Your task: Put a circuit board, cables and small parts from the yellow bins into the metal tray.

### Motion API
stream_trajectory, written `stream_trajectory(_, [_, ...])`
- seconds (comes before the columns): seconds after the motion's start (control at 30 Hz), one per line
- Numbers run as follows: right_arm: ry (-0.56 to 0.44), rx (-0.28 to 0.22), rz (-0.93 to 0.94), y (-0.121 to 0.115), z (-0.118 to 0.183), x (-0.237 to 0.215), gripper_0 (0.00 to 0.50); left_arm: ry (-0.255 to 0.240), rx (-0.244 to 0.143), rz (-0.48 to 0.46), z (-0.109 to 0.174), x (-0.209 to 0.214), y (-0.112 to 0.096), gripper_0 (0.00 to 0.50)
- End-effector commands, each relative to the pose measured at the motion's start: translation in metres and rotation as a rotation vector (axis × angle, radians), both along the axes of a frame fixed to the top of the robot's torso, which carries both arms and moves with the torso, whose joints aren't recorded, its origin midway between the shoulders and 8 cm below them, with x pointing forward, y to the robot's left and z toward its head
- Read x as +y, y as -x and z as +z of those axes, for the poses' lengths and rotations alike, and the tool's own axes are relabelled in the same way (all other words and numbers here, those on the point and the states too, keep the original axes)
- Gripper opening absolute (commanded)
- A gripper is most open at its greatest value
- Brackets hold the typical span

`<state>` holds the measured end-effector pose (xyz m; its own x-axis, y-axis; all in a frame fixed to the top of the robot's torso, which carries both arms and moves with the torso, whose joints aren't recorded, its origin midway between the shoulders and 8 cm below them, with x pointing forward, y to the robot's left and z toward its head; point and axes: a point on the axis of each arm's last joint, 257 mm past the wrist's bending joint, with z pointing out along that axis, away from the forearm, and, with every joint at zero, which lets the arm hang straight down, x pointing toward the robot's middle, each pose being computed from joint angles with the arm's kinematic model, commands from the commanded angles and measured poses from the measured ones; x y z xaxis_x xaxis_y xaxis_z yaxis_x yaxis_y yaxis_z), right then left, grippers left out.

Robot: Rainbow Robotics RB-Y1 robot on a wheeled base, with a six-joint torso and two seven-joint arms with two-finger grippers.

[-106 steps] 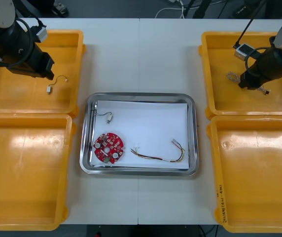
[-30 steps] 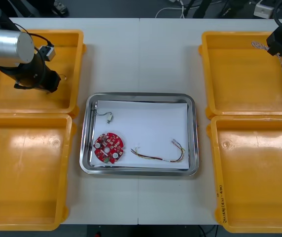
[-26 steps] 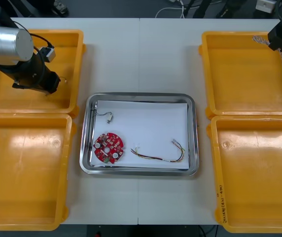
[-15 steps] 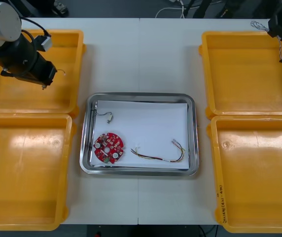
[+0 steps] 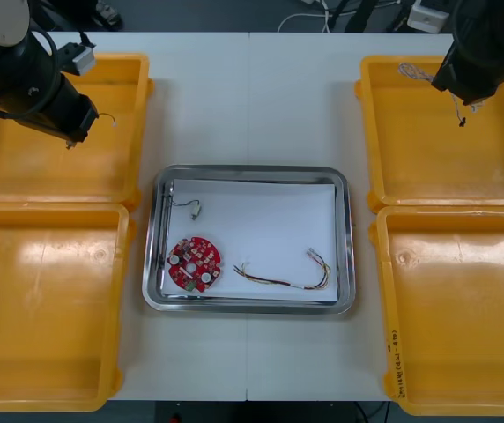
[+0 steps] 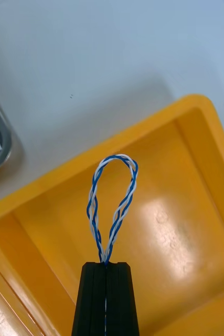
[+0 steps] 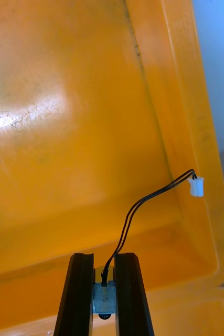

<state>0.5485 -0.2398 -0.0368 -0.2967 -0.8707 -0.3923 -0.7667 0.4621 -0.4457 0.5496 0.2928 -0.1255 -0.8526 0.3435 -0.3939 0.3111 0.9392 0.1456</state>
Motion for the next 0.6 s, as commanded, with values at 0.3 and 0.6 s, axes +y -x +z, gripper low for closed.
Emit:
stream_trajectory(0.3, [0.022,0.053,0.178,0.042,-0.016,0.094,0.0,-0.029,-0.062,-0.025,0.038,-0.009,0.013,0.001])
stream_trajectory(0.6, [0.069,0.159,0.276,0.075,-0.054,0.133,0.0,-0.002,-0.127,-0.027,0.053,-0.034,0.009,0.0])
